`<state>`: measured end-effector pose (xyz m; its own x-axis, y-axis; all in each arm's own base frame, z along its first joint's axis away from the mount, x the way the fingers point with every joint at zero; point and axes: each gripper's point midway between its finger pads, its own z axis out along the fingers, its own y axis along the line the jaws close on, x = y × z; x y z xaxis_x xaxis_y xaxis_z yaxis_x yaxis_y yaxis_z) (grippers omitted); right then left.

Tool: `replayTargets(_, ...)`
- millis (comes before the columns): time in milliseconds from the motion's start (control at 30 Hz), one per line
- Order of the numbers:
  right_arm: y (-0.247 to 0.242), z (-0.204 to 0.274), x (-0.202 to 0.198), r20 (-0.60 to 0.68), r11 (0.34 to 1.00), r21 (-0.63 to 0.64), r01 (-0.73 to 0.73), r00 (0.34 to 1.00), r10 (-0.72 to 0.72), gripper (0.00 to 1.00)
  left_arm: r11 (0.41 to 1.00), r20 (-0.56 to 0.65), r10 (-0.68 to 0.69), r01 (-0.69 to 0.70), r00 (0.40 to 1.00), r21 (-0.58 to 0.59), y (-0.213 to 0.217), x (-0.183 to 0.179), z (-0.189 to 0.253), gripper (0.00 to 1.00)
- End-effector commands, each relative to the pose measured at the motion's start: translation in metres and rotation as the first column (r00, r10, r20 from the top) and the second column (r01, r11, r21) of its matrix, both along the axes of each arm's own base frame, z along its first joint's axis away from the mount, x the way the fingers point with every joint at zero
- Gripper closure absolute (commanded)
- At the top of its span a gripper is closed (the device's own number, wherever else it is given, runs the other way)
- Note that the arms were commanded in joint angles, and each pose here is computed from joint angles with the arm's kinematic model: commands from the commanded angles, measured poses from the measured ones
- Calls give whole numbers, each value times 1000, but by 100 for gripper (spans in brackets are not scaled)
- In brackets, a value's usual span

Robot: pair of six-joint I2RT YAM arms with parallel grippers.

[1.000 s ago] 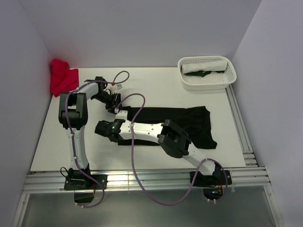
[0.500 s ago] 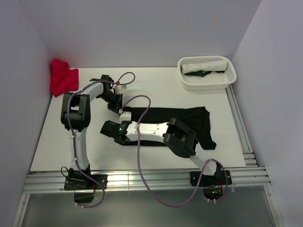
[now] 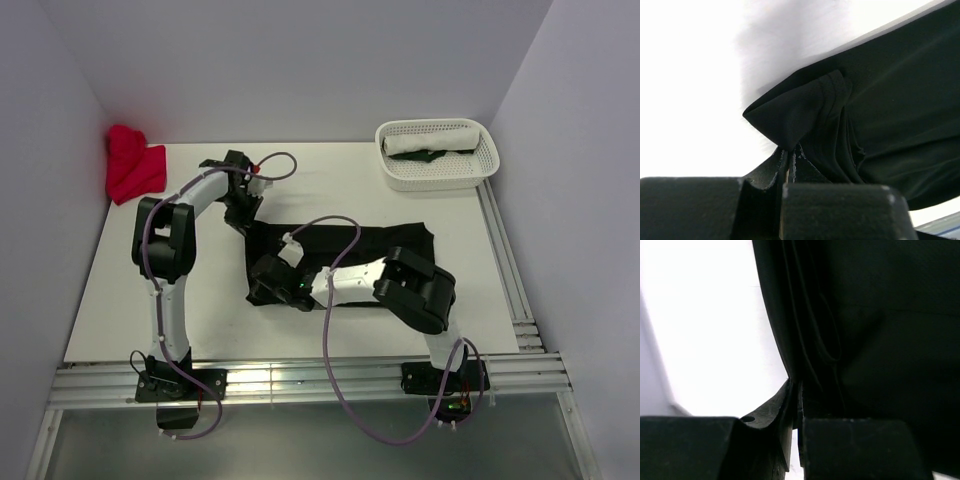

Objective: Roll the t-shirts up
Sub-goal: Roll the tshirt

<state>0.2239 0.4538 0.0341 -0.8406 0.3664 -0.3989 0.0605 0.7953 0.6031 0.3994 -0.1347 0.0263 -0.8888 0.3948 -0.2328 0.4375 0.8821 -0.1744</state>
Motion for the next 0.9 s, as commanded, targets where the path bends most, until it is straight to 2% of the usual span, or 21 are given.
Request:
replayTargets(0,31,46,-2,6,955,296,-13,1000,12,92,997,159,-10,-3,987,81,14,30,39,100)
replayTargets(133,32,46,0,-22,923,384,13,1000,-5,94,994,177,-26,7,984,106,9,32,44,98)
replayTargets(300,30,45,1,-55,879,472,64,998,-44,95,997,176,-29,16,984,75,-1,30,50,84)
replayTargets(467,24,39,3,-85,858,500,117,993,-86,95,999,192,-39,32,981,39,-9,28,61,69)
replayTargets(867,4,24,7,-145,809,538,237,971,-188,96,997,203,-56,64,978,-37,-22,26,79,58)
